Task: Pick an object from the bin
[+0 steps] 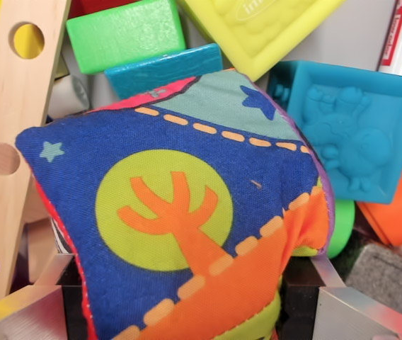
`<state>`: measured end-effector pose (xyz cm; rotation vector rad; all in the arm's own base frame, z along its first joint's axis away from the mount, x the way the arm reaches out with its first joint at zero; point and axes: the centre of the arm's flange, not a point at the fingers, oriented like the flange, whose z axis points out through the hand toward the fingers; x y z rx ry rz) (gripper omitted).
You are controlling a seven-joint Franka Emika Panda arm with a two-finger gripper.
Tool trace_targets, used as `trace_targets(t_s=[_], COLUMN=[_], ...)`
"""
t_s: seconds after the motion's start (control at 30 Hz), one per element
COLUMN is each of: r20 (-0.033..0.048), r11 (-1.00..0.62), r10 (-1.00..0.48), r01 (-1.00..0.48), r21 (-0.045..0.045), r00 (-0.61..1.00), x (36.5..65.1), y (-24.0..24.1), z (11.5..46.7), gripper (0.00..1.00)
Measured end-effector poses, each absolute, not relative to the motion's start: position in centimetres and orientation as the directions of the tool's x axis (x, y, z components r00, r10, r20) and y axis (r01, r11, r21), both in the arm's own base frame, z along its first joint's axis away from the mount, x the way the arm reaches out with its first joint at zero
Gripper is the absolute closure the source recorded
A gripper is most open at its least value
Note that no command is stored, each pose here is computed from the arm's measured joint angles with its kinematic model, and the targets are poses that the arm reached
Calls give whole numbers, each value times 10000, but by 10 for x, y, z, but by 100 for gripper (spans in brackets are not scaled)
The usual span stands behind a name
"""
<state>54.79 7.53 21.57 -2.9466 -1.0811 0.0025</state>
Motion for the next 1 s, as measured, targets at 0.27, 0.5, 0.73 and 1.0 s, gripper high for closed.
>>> trace_targets(t_s=[0.27,0.5,0.73,1.0], r20=[-15,-5,-5,0], r11=[-7634,-7643,-7643,-7642], r10=[6459,6448,6449,6450], r01=[6459,6448,6449,6450], r21=[-29,-20,-12,0], r00=[7634,7643,7643,7642], x=[548,547,547,547], y=[75,75,75,75], z=[240,264,290,323], gripper=[100,100,100,100])
